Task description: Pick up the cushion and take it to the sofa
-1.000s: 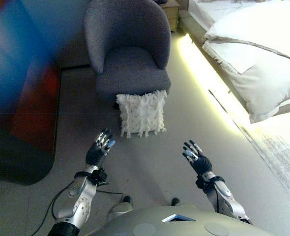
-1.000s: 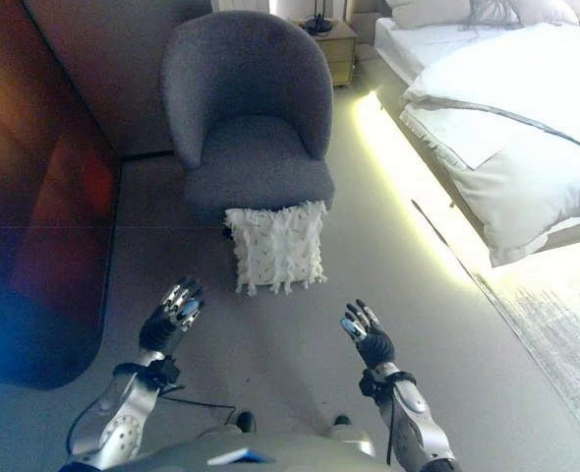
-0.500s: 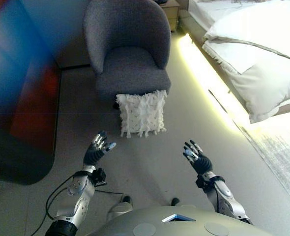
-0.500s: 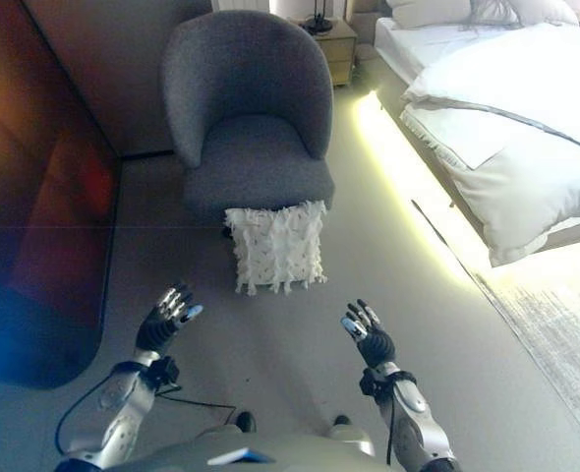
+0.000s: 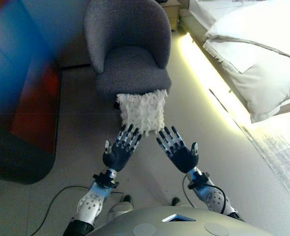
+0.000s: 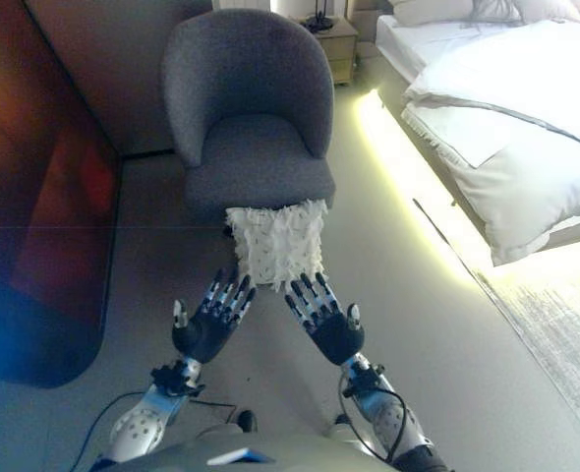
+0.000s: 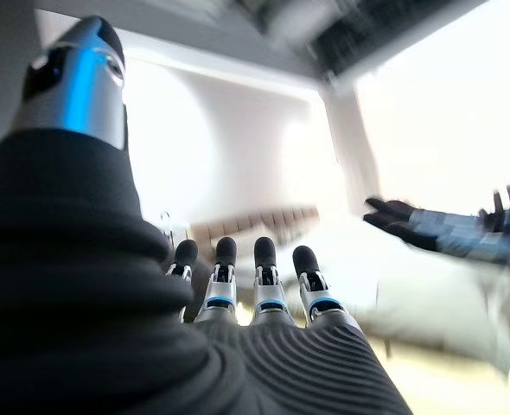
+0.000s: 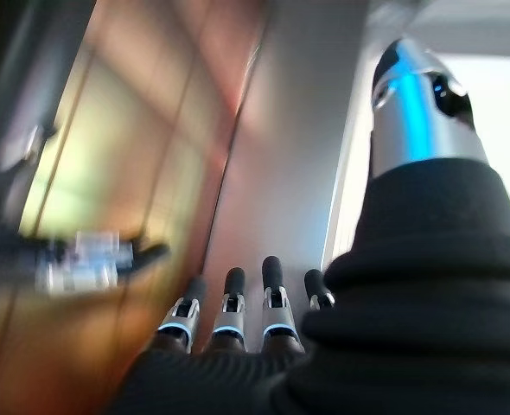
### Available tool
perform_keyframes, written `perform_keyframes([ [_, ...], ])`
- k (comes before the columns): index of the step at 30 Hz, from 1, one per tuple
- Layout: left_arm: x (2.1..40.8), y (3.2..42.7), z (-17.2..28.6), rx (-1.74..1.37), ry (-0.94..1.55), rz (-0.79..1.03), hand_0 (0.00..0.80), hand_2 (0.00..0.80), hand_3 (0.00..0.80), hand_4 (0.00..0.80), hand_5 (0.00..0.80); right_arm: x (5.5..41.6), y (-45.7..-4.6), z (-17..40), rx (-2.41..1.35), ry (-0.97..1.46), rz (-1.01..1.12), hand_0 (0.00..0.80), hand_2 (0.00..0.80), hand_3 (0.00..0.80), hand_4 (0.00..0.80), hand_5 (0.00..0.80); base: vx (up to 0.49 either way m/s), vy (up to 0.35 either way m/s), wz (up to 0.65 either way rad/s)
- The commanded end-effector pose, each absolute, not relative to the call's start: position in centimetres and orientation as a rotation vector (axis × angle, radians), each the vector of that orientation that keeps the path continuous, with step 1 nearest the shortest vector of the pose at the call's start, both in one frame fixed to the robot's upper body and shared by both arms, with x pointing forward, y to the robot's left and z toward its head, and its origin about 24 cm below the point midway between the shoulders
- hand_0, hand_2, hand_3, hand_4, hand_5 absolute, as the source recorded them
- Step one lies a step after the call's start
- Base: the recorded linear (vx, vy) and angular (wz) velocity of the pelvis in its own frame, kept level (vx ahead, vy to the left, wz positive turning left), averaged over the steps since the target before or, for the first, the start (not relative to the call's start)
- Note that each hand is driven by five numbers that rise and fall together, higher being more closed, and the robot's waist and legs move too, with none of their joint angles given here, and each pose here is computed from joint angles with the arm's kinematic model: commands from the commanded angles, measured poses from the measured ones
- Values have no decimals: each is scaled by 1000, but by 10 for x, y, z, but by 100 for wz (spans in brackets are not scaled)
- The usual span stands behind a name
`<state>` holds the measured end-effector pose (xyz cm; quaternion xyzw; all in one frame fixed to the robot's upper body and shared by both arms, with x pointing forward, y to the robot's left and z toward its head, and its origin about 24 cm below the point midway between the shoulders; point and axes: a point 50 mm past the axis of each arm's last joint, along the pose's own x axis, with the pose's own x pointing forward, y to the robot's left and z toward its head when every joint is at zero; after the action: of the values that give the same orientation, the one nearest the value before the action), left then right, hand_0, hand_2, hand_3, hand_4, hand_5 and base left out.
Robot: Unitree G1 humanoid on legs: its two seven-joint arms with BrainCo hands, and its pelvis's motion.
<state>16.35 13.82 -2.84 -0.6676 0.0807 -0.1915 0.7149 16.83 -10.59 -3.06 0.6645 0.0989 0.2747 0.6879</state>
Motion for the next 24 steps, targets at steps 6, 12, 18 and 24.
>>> perform_keyframes([
  [6, 173, 133, -18, -1599, 76, -527, 0, 0, 0, 0, 0, 174, -97, -4, 1624, 55, 794, 0, 0, 0, 0, 0, 0, 0, 0],
  [12, 175, 132, -16, -1569, 100, -521, 0, 0, 0, 0, 0, 173, -97, -6, 1596, 69, 783, 0, 0, 0, 0, 0, 0, 0, 0],
  [18, 185, 163, -19, -1083, 149, -322, 0, 0, 0, 0, 0, 180, -113, -14, 1180, 129, 613, 0, 0, 0, 0, 0, 0, 0, 0],
  [24, 204, 203, 8, -314, 60, -77, 0, 0, 0, 0, 0, 195, -152, -12, 335, 164, 324, 0, 0, 0, 0, 0, 0, 0, 0],
])
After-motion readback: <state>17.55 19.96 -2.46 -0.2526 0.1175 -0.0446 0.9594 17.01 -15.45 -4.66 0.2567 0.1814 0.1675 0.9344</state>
